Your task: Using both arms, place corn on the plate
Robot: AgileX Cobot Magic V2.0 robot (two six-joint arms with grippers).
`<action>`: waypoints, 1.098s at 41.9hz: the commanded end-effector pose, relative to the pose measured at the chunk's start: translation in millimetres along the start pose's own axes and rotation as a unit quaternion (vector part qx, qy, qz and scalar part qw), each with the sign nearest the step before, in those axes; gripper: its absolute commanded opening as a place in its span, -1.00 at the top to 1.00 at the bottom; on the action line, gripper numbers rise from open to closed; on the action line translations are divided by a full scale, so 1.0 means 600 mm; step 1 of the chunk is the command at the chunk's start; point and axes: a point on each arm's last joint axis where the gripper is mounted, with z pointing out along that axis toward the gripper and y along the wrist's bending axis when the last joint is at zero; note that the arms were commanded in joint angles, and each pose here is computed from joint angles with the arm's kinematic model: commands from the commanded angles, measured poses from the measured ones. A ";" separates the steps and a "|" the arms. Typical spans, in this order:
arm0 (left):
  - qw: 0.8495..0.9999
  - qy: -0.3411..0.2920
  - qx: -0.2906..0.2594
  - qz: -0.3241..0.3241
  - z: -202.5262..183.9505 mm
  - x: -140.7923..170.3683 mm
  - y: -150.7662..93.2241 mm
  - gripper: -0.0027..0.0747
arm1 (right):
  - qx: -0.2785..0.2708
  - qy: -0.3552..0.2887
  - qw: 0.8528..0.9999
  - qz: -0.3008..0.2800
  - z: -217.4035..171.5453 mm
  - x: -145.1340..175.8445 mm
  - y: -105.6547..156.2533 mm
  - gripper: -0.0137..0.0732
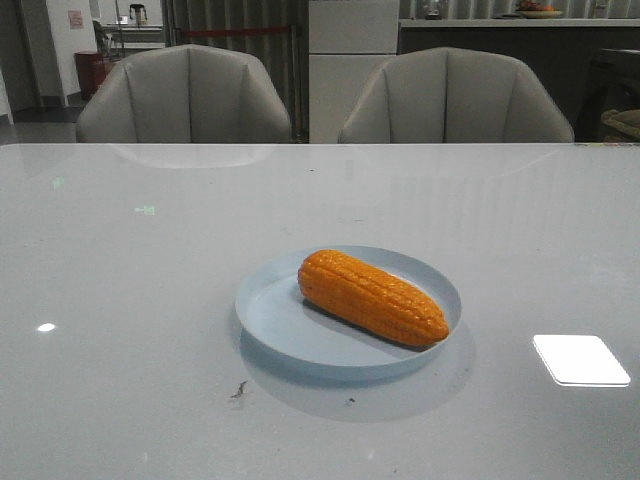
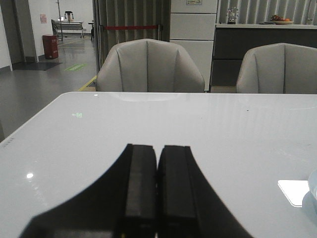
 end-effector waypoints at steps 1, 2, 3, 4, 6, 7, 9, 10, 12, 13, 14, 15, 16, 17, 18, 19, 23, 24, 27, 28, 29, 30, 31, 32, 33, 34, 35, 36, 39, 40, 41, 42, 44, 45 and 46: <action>1.000 -0.024 0.001 -0.011 0.003 0.008 0.000 0.69 | 0.014 -0.071 0.997 -0.013 -0.028 -0.023 0.003 0.13; 1.000 -0.024 0.001 -0.011 0.003 0.008 0.000 0.69 | 0.016 -0.073 0.997 -0.017 -0.031 -0.022 0.003 0.20; 1.000 -0.024 0.001 -0.011 0.003 0.008 0.000 0.69 | 0.020 -0.073 0.997 -0.024 -0.034 -0.020 0.003 0.29; 1.000 -0.024 0.001 -0.011 0.003 0.008 0.000 0.69 | 0.023 -0.073 0.997 -0.030 -0.038 -0.018 0.003 0.36; 1.000 -0.024 0.001 -0.011 0.003 0.008 0.000 0.69 | 0.030 -0.070 0.996 -0.042 -0.044 -0.015 0.003 0.51; 1.000 -0.024 0.001 -0.011 0.003 0.008 0.000 0.69 | 0.031 -0.071 0.996 -0.045 -0.047 -0.014 0.004 0.58; 1.000 -0.024 0.001 -0.011 0.003 0.008 0.000 0.69 | 0.032 -0.070 0.996 -0.049 -0.053 -0.011 0.005 0.64; 1.000 -0.024 0.001 -0.011 0.003 0.008 0.000 0.69 | 0.034 -0.071 0.996 -0.053 -0.055 -0.009 0.005 0.62; 1.000 -0.024 0.001 -0.011 0.003 0.008 0.000 0.69 | 0.037 -0.072 0.995 -0.050 -0.061 -0.006 0.006 0.63; 1.000 -0.024 0.001 -0.011 0.003 0.008 0.000 0.69 | 0.039 -0.074 0.996 -0.042 -0.063 -0.004 0.006 0.63; 1.000 -0.024 0.001 -0.011 0.003 0.008 0.000 0.69 | 0.040 -0.078 0.996 -0.034 -0.066 -0.001 0.007 0.63; 1.000 -0.024 0.001 -0.011 0.003 0.008 0.000 0.69 | 0.044 -0.086 0.995 -0.024 -0.069 0.001 0.007 0.63; 1.000 -0.024 0.001 -0.011 0.003 0.008 0.000 0.69 | 0.047 -0.089 0.995 -0.016 -0.069 0.005 0.006 0.63; 1.000 -0.024 0.001 -0.011 0.003 0.008 0.000 0.69 | 0.049 -0.094 0.994 -0.007 -0.071 0.009 0.006 0.63; 1.000 -0.024 0.001 -0.011 0.003 0.008 0.000 0.69 | 0.053 -0.104 0.993 0.005 -0.073 0.013 0.006 0.63; 1.000 -0.024 0.001 -0.011 0.003 0.008 0.000 0.69 | 0.056 -0.107 0.993 0.013 -0.072 0.019 0.005 0.63; 1.000 -0.024 0.001 -0.011 0.003 0.008 0.000 0.69 | 0.058 -0.144 0.987 0.045 -0.076 0.043 0.007 0.63; 1.000 -0.024 0.001 -0.011 0.003 0.008 0.000 0.69 | 0.059 -0.155 0.985 0.048 -0.077 0.049 0.007 0.63; 1.000 -0.024 0.001 -0.011 0.003 0.008 0.000 0.69 | 0.054 -0.194 0.978 0.058 -0.080 0.066 0.009 0.63; 1.000 -0.024 0.001 -0.011 0.003 0.008 0.000 0.69 | 0.049 -0.211 0.974 0.060 -0.081 0.072 0.010 0.63; 1.000 -0.024 0.001 -0.011 0.003 0.008 0.000 0.69 | 0.047 -0.223 0.972 0.057 -0.082 0.076 0.010 0.63; 1.000 -0.024 0.001 -0.011 0.003 0.008 0.000 0.69 | 0.046 -0.236 0.969 0.056 -0.082 0.081 0.010 0.63; 1.000 -0.024 0.001 -0.011 0.003 0.008 0.000 0.69 | 0.043 -0.251 0.965 0.055 -0.082 0.087 0.011 0.63; 1.000 -0.024 0.001 -0.011 0.003 0.008 0.000 0.69 | 0.040 -0.262 0.963 0.051 -0.081 0.091 0.011 0.63; 1.000 -0.024 0.001 -0.011 0.003 0.008 0.000 0.69 | 0.039 -0.276 0.959 0.048 -0.081 0.097 0.011 0.63; 1.000 -0.024 0.001 -0.011 0.003 0.008 0.000 0.69 | 0.037 -0.292 0.955 0.045 -0.082 0.101 0.012 0.63; 1.000 -0.024 0.001 -0.011 0.003 0.008 0.000 0.69 | 0.036 -0.295 0.954 0.045 -0.079 0.107 0.012 0.63; 1.000 -0.024 0.001 -0.011 0.003 0.008 0.000 0.69 | 0.036 -0.308 0.950 0.044 -0.076 0.115 0.012 0.63; 1.000 -0.024 0.001 -0.011 0.003 0.008 0.000 0.69 | 0.037 -0.329 0.943 0.043 -0.067 0.131 0.011 0.63; 1.000 -0.024 0.001 -0.011 0.003 0.008 0.000 0.69 | 0.036 -0.333 0.941 0.043 -0.065 0.136 0.011 0.63; 1.000 -0.024 0.001 -0.011 0.003 0.008 0.000 0.69 | 0.036 -0.337 0.940 0.042 -0.060 0.143 0.010 0.63; 1.000 -0.024 0.001 -0.011 0.003 0.008 0.000 0.69 | 0.036 -0.339 0.939 0.042 -0.057 0.149 0.010 0.63; 1.000 -0.024 0.001 -0.011 0.003 0.008 0.000 0.69 | 0.037 -0.338 0.939 0.043 -0.049 0.161 0.010 0.63; 1.000 -0.024 0.001 -0.011 0.003 0.008 0.000 0.69 | 0.037 -0.338 0.940 0.043 -0.046 0.167 0.010 0.63; 1.000 -0.024 0.001 -0.011 0.003 0.008 0.000 0.69 | 0.037 -0.336 0.940 0.043 -0.041 0.174 0.009 0.63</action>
